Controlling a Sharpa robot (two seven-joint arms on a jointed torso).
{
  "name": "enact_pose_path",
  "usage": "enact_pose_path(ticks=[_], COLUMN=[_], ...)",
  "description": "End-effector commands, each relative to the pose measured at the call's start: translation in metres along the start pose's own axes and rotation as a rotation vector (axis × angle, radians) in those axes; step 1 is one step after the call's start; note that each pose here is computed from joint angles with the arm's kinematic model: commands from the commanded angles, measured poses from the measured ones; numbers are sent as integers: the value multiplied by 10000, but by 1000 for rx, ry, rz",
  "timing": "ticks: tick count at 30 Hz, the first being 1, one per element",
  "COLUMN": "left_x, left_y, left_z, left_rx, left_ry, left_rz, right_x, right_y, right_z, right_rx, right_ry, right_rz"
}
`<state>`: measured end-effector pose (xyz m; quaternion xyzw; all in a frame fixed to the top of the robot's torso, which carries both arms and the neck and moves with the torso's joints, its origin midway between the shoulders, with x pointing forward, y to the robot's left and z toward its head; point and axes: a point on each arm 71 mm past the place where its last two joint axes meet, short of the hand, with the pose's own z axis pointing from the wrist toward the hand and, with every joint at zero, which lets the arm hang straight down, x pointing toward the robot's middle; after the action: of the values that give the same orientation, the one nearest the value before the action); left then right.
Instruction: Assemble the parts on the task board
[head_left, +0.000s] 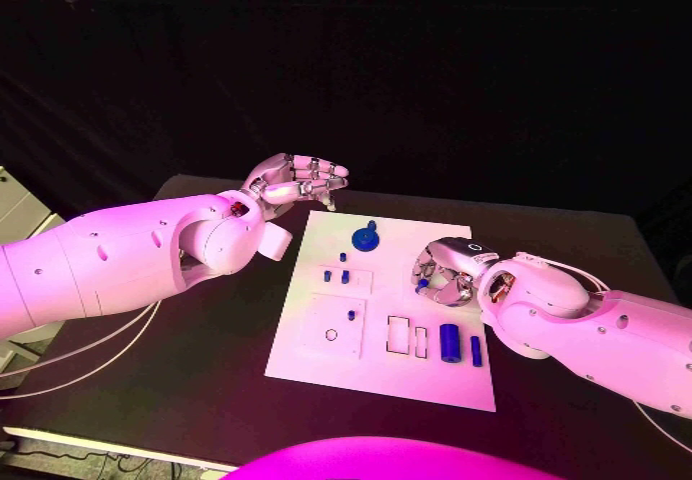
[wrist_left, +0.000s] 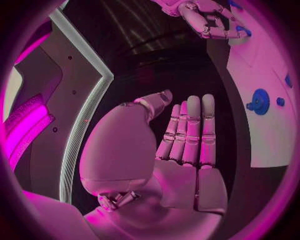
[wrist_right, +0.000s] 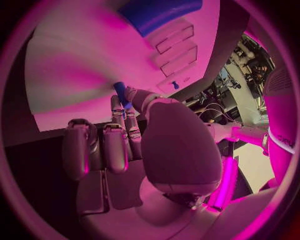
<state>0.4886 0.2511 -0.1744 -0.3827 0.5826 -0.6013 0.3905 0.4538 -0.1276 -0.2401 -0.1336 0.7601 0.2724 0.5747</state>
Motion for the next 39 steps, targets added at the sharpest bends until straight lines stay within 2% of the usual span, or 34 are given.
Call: enact_pose_path(ticks=[1, 10, 14, 18, 24, 29, 35, 39], left_x=[22, 27, 36, 48, 75, 115, 195, 224], left_y=[-10, -11, -11, -10, -8, -4, 6, 11], left_z=[1, 3, 9, 19, 38, 74, 124, 146], left_rx=[4, 6, 7, 9, 13, 23, 34, 37], left_ry=[16, 18, 21, 24, 29, 42, 61, 64], left_rz=[-6, -8, -9, -10, -12, 15, 25, 23], right_x=[-49, -307, -384, -393, -248, -26, 233, 375], right_y=[18, 68, 179, 388, 784, 1113, 1288, 1328], right_z=[-18, -132, -179, -176, -136, -63, 24, 72], right_rx=[-3, -13, -45, -105, -213, -294, -326, -317], right_ry=[-71, -147, -165, -178, -167, -116, -46, -14], right_rz=[37, 113, 150, 208, 251, 250, 220, 194])
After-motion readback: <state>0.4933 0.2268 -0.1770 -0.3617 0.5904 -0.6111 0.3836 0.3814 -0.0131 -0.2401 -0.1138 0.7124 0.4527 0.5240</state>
